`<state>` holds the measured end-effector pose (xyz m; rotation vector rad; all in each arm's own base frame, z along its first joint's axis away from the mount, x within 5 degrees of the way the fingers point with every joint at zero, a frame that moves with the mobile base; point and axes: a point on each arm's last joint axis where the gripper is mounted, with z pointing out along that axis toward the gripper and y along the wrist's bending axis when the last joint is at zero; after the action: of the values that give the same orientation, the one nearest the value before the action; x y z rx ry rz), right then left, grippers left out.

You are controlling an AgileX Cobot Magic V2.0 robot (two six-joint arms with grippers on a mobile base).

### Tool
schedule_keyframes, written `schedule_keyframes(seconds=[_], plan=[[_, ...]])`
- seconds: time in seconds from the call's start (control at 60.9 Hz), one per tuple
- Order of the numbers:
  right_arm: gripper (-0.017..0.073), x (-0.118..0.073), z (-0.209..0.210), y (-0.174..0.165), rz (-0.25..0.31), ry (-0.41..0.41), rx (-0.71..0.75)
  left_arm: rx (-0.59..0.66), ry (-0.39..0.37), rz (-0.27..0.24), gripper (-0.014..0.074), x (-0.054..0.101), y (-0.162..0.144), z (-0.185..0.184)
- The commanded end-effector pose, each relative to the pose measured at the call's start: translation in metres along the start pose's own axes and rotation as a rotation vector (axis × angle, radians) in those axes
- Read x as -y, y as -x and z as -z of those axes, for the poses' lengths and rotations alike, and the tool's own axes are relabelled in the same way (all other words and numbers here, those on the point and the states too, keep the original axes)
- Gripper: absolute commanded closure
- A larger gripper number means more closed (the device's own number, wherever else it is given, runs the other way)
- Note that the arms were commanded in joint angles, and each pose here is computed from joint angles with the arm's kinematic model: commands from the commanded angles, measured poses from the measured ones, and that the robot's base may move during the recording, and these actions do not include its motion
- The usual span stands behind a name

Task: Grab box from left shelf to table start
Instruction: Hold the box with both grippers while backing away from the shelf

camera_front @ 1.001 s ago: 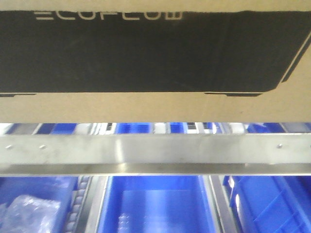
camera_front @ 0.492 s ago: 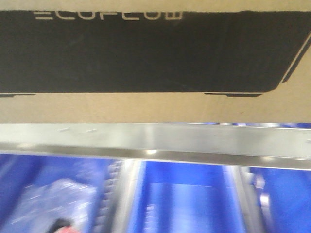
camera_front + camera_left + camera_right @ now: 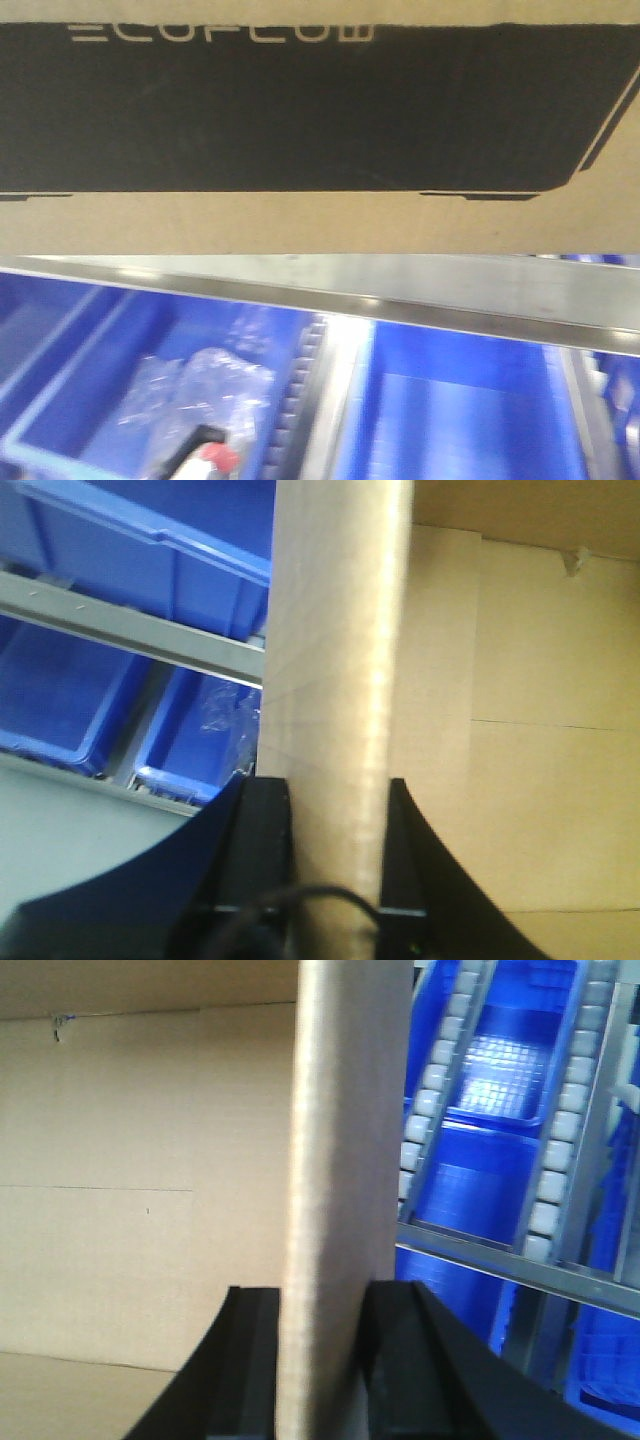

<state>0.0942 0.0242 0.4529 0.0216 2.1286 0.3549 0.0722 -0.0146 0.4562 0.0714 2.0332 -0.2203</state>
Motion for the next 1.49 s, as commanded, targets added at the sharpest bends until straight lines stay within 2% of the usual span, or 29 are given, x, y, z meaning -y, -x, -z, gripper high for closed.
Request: schedule_keyframes(seconds=[0.0,1.477], plan=[[0.0541,0.0057,0.0064,0.0144,0.045,-0.082,0.123,0.238,-0.066,0.037,0.0679,0.0042,0.0225,0.019],[0.0541,0.0057,0.0064,0.0144,0.045,-0.082,0.123,0.251,-0.073,0.039,0.0679,0.0047,0.0237,0.0193]])
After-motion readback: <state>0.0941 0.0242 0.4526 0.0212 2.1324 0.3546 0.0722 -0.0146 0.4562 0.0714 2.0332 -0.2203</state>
